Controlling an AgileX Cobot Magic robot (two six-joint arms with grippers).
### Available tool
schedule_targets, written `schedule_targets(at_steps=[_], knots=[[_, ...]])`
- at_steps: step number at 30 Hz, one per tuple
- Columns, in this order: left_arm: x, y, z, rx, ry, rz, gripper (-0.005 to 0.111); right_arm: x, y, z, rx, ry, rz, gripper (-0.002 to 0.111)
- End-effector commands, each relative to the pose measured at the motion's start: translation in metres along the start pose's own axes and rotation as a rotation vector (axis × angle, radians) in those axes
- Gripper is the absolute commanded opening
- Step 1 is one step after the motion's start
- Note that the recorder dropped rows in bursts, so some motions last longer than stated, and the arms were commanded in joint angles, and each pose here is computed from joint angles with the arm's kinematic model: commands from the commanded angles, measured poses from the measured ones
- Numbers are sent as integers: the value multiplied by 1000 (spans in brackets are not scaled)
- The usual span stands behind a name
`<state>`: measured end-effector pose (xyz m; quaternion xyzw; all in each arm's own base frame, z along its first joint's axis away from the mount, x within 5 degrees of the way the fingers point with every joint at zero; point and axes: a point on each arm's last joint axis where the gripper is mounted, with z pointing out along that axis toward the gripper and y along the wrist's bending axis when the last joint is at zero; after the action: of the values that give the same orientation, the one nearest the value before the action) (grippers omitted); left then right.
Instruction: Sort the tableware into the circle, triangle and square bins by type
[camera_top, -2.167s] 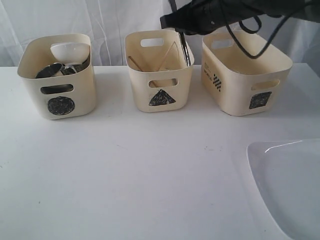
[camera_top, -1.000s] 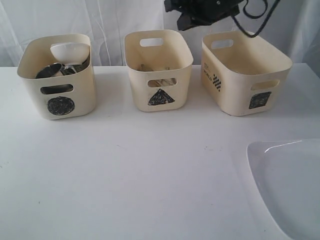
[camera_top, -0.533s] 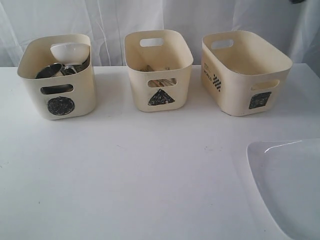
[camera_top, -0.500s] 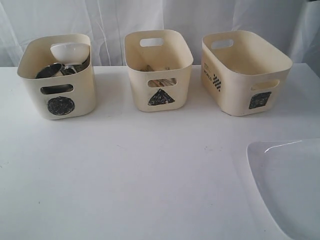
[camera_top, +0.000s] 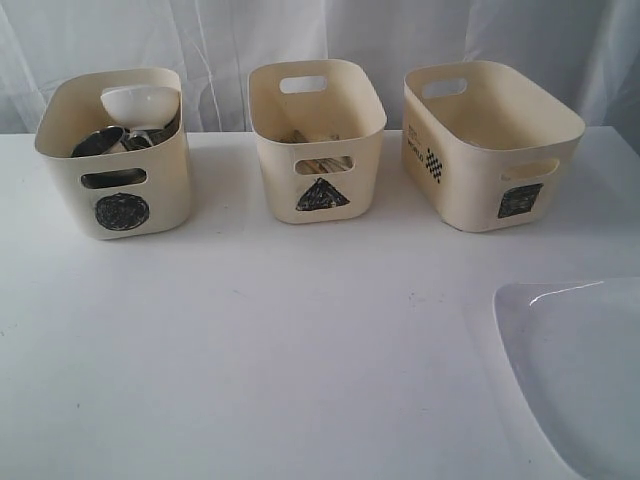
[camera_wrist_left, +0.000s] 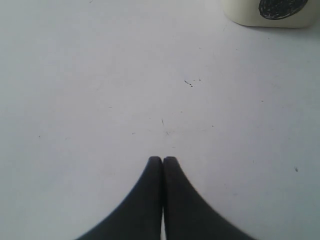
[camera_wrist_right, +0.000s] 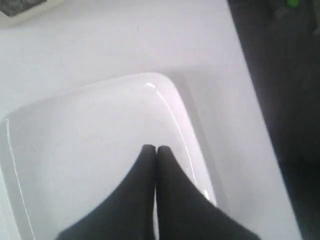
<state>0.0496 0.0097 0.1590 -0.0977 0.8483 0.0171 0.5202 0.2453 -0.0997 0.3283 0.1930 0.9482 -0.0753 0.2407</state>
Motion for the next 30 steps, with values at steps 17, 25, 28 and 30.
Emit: schedule_targets(at_steps=[17, 25, 28, 30], knots=[[2, 0, 0, -5, 13, -9, 0, 11, -19, 137, -400, 123, -325, 0], [2, 0, 0, -5, 13, -9, 0, 9, -26, 145, -311, 110, -344, 18], [2, 0, 0, -5, 13, -9, 0, 13, -26, 153, -325, 140, -352, 46], [2, 0, 0, -5, 13, -9, 0, 14, -27, 159, -329, 146, -397, 59]])
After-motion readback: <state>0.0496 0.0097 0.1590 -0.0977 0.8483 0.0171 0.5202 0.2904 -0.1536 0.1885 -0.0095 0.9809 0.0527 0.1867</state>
